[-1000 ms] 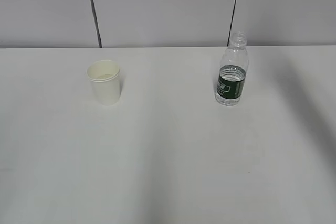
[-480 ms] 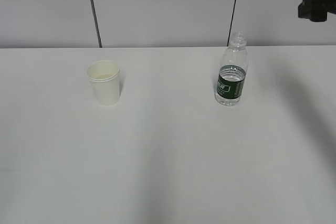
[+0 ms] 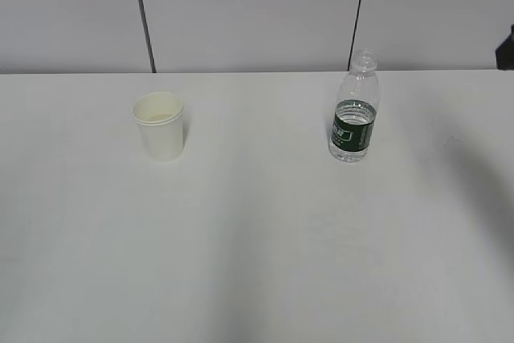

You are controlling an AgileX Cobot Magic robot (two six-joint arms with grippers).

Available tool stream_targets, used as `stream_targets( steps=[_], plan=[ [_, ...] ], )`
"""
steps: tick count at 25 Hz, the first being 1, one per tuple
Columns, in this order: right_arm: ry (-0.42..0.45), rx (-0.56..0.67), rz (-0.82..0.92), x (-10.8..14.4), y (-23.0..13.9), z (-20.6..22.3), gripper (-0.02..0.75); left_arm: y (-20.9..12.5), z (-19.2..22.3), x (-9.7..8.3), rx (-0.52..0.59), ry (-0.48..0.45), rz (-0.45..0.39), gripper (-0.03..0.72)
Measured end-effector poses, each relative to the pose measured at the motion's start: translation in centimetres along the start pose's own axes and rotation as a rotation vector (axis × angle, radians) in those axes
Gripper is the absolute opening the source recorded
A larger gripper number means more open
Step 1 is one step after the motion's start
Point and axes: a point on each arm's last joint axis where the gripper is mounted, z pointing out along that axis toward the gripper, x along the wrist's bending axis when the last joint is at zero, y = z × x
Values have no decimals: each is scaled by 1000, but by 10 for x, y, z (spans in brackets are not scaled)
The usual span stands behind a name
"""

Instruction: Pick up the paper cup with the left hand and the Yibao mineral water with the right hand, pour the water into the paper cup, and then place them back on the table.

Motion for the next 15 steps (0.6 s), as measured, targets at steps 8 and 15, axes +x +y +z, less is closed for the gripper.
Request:
stream_targets(
  steps=[8,15],
  plan=[
    [-34,76,-39,-2,-41,-60,585,0,0,0,0,0,0,370],
    [-29,44,-9,1,-78,-112,585,0,0,0,0,0,0,370]
  ],
)
